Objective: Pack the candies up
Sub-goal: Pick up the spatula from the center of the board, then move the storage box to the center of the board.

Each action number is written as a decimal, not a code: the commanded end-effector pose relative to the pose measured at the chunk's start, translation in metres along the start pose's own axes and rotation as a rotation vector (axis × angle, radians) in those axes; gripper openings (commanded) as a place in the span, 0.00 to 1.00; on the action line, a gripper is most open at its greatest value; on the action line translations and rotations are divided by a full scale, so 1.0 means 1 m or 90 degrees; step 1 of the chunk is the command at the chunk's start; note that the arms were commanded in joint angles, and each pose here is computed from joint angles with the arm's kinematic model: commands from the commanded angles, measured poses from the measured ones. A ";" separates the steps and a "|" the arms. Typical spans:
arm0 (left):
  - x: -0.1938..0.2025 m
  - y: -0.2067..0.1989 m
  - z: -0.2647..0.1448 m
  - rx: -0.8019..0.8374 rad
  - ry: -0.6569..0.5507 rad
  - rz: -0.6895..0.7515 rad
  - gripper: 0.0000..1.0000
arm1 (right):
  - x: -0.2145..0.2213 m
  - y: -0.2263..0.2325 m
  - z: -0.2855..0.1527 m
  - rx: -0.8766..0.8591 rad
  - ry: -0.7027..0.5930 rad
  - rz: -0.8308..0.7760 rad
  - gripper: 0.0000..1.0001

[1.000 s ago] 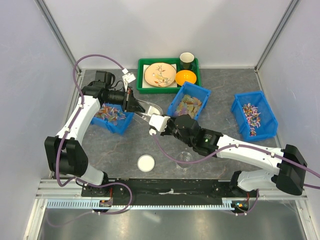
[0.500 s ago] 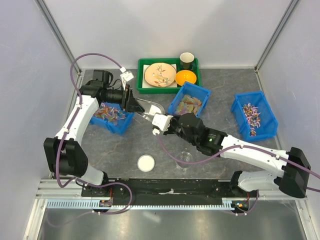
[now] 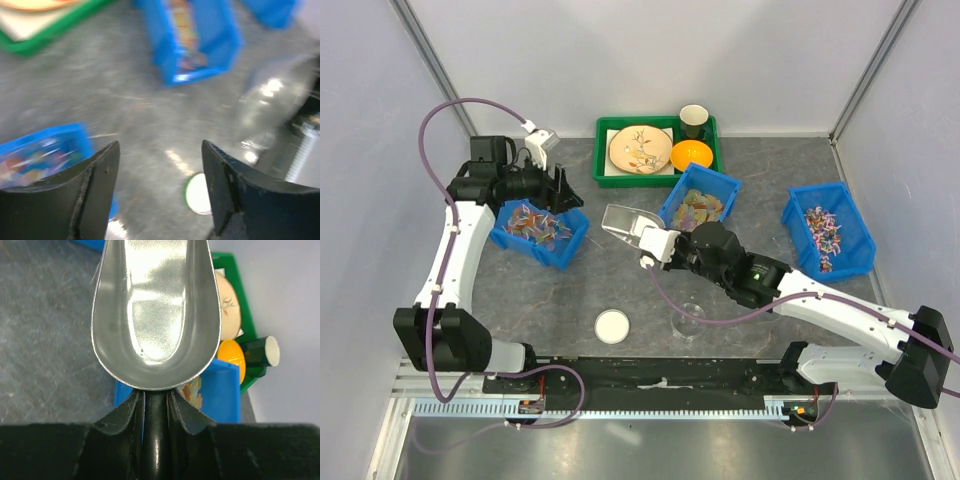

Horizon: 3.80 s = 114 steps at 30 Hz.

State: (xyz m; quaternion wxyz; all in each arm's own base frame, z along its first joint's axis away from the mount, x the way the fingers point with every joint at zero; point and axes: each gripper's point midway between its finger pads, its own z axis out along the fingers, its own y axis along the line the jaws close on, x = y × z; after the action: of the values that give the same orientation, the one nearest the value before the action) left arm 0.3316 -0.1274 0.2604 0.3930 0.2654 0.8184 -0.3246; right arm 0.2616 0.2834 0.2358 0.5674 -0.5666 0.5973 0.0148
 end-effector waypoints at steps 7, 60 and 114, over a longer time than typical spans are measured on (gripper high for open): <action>-0.005 0.126 -0.058 -0.472 -0.007 0.008 0.91 | 0.016 0.016 0.000 -0.060 0.052 0.013 0.00; 0.058 0.129 -0.007 -0.477 0.195 0.043 0.80 | 0.039 0.046 0.007 -0.118 0.072 0.023 0.00; 0.020 0.078 0.012 -0.342 0.172 -0.027 0.82 | 0.024 -0.024 -0.029 0.037 0.019 0.034 0.00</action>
State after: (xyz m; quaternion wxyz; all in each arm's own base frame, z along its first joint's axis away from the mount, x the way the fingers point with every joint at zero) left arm 0.3484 -0.1535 0.1736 0.2503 0.2788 0.9074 -0.1905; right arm 0.2583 0.2350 0.2295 0.5445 -0.5507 0.6327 0.0055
